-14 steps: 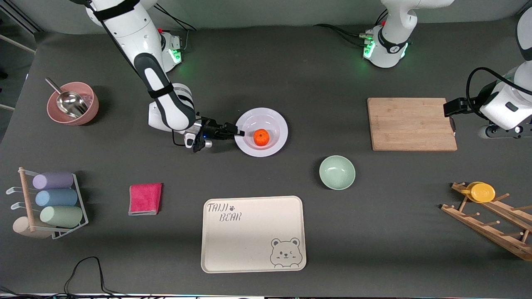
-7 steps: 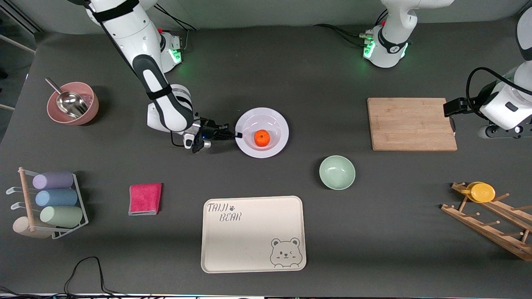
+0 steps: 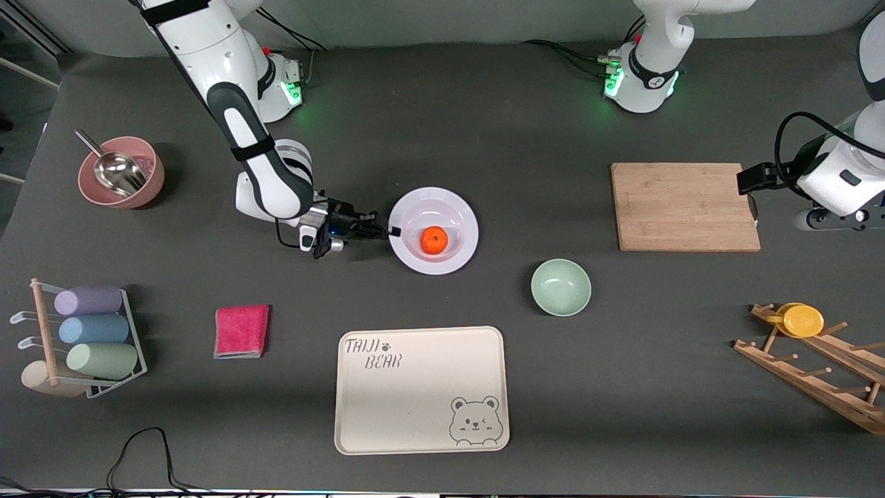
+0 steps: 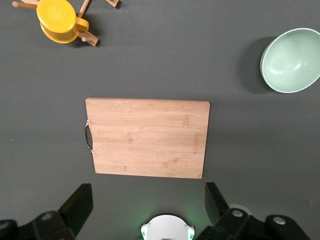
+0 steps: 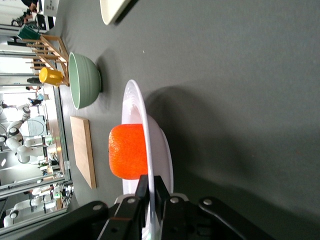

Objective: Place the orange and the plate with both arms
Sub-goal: 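Grip the plate rim with the right gripper and lift, then carry the plate with the right gripper onto the cream tray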

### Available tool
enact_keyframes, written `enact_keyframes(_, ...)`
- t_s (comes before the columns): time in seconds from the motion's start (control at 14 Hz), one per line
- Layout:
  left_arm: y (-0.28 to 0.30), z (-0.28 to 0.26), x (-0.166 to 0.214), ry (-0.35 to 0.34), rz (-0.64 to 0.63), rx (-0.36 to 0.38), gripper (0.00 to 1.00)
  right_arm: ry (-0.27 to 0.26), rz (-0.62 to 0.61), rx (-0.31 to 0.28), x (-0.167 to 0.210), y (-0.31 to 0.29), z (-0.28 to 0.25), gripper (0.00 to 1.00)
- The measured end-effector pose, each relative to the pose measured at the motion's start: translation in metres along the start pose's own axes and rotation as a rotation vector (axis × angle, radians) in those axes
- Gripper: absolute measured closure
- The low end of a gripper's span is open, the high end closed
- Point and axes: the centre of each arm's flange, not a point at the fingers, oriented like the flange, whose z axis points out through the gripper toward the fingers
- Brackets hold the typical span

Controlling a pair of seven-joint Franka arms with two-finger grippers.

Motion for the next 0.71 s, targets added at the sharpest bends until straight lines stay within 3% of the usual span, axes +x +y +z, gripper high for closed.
enact_keyframes(0.29,0.000,0.000,0.000,0.000,0.000,0.000,0.00,0.030,-0.006,0.014,0.015,-0.013,-0.007,0.92)
enact_keyframes(0.71,0.000,0.000,0.000,0.000,0.000,0.000,0.00,0.127,0.005,0.082,0.071,-0.059,-0.029,0.92)
